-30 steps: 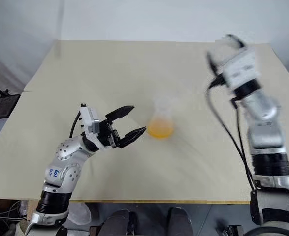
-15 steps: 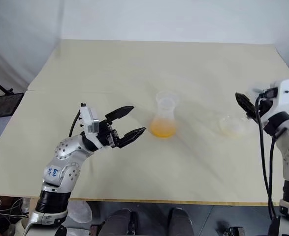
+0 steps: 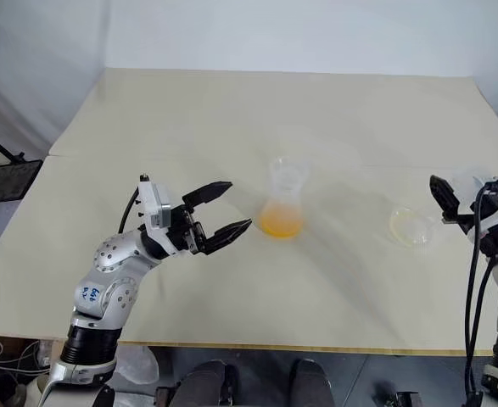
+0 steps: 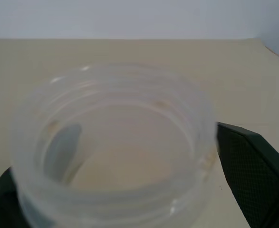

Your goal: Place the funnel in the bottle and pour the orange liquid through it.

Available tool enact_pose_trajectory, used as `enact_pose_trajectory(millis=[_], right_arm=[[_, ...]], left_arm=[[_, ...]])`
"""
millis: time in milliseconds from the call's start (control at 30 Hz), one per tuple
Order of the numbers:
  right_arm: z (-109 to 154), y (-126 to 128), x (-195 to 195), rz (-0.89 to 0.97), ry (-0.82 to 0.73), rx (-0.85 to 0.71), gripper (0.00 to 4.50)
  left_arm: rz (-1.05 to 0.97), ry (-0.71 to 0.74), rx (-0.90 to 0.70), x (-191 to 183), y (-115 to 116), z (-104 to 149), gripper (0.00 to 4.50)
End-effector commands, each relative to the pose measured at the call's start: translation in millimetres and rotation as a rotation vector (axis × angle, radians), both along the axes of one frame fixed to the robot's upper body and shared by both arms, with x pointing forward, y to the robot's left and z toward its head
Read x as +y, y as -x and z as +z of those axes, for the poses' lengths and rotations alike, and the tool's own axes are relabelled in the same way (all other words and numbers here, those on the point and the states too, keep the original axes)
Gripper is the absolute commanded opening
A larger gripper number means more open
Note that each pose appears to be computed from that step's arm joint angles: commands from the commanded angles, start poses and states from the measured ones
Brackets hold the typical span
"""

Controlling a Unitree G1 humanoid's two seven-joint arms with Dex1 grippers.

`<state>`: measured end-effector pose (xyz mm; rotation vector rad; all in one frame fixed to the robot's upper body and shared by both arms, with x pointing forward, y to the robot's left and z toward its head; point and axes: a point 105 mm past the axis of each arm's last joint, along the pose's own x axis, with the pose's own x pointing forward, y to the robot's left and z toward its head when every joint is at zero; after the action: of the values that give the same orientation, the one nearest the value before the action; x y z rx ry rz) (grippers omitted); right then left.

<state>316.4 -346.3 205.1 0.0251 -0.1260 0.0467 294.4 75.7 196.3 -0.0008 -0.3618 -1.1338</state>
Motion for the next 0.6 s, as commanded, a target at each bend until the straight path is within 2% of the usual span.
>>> enact_pose_trajectory(millis=[33, 333, 500, 600], right_arm=[[24, 13, -7, -0.03, 0.04, -0.104, 4.45], [65, 25, -9, 0.013, 0.158, -0.231, 4.45], [92, 22, -7, 0.067, 0.196, -0.303, 4.45], [98, 16, 1, 0.137, 0.224, -0.297, 4.45]], left_arm=[[-0.011, 0.014, -0.021, 2, 1, 7, 4.5], [-0.018, 0.004, -0.014, 4, 0, 6, 4.5], [-0.016, -0.013, -0.01, 7, 0, 4, 4.5], [-0.013, -0.024, -0.006, 10, 1, 3, 4.5]])
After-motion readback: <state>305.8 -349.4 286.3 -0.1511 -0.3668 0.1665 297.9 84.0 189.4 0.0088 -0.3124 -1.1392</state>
